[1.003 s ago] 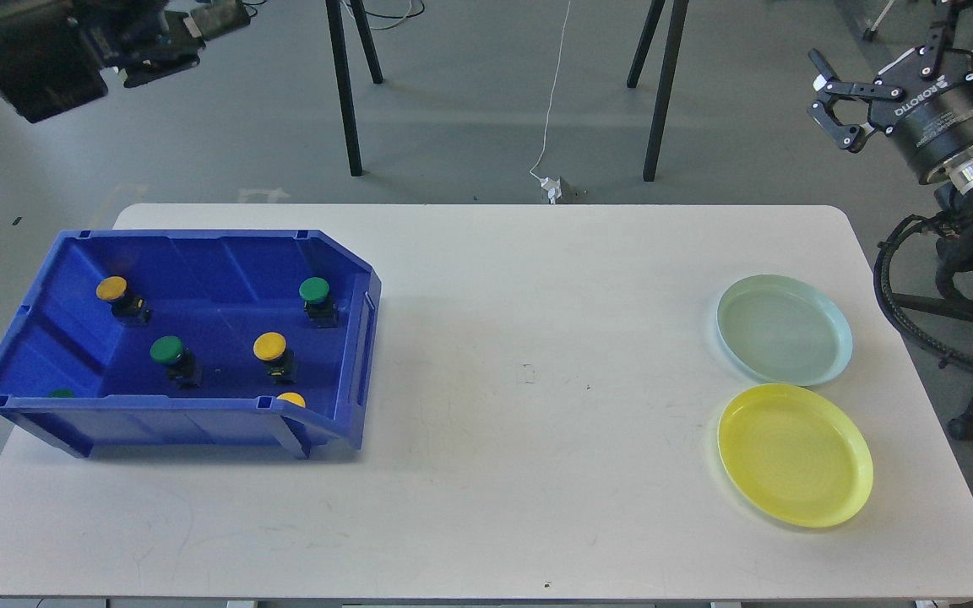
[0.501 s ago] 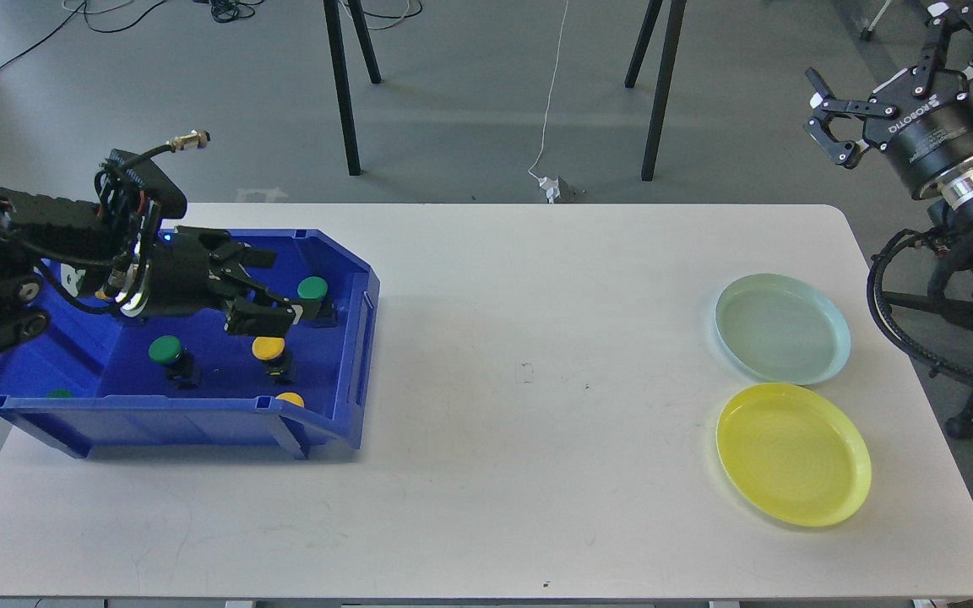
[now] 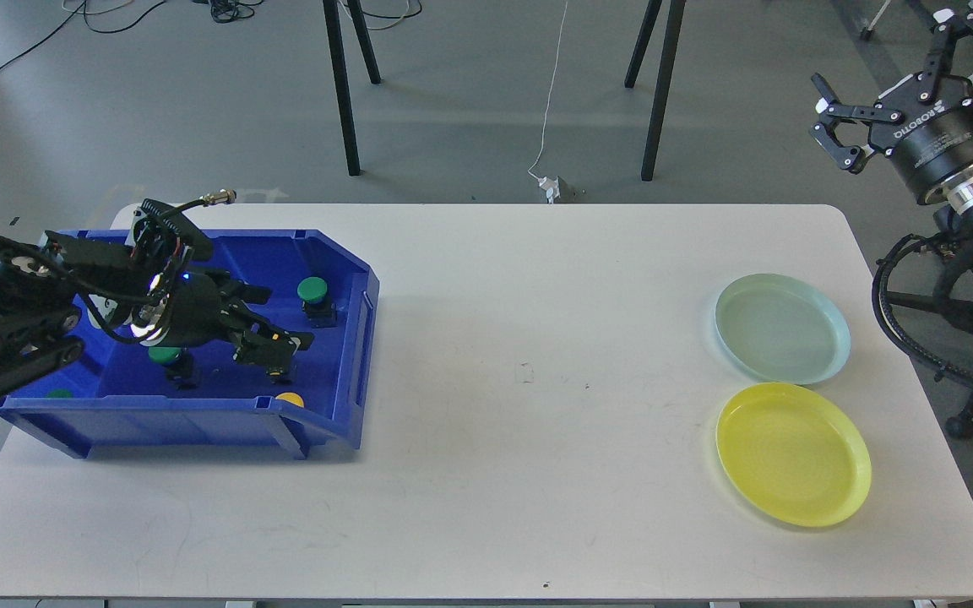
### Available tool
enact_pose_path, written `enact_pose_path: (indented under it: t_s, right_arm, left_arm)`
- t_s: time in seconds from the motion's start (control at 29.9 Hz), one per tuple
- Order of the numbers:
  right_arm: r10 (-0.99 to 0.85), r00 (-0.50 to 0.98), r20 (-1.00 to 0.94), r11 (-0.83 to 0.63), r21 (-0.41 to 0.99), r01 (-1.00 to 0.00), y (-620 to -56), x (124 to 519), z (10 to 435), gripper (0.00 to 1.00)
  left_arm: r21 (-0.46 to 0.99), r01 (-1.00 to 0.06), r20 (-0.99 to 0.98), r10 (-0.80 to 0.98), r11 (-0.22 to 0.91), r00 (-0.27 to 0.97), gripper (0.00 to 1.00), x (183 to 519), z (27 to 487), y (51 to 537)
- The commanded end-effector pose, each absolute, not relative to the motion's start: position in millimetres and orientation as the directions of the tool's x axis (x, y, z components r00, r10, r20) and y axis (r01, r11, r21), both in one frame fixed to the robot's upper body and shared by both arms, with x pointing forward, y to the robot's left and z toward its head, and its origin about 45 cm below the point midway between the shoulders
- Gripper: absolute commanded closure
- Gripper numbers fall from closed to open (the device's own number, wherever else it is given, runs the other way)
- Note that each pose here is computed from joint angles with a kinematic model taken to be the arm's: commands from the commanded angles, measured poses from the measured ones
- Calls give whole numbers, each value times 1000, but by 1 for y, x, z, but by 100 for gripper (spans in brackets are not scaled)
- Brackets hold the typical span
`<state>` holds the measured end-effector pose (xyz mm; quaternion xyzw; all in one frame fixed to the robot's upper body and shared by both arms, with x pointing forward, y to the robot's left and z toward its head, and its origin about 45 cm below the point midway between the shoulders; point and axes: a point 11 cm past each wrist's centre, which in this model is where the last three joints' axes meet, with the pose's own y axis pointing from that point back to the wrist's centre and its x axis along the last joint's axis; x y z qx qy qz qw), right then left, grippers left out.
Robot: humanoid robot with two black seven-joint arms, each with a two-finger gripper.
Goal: Pass button and place on color plate
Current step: 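Grasp a yellow-topped button in the bin with the left gripper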
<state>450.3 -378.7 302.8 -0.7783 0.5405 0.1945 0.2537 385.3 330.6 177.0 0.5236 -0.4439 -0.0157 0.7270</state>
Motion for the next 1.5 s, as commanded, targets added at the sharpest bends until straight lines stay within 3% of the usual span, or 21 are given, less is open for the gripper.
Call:
enact_pose_path:
  t_s: [0.0,0.5,0.6,0.74,0.9,1.0,1.27,1.47]
  right_arm:
    - [-742,339,-578,-286,-184,-940,-379,450,302,1]
    - [-744,326,-584,-281,-170,-945,-381,447,295,1]
    - [-744,318,-587,-278,-162,-947,-383,445,291,1]
    - [-742,312,-594,-269,-162,-949,-385,443,288,1]
    - [-742,306,-597,-264,-160,-951,-387,442,286,1]
    - [-743,301,-598,-262,-154,-953,-388,441,284,1]
    - [-744,306,-593,-274,-146,-951,-385,440,282,1]
    - [-805,350,-480,-344,-105,-933,-378,436,283,1]
  left_arm:
    - [794,-440,606,-479,420,635,1,383,160,340]
    - [820,-436,570,-465,371,677,4,380,136,353]
    - [827,-432,560,-465,359,686,16,378,130,356]
    - [835,-430,549,-481,343,683,43,378,127,359]
    - [836,-440,548,-512,328,661,57,380,128,363]
    - [833,-443,553,-515,330,655,95,380,128,363]
    - [800,-456,600,-492,390,631,100,381,144,352]
    - [629,-568,759,-263,531,595,100,376,224,354]
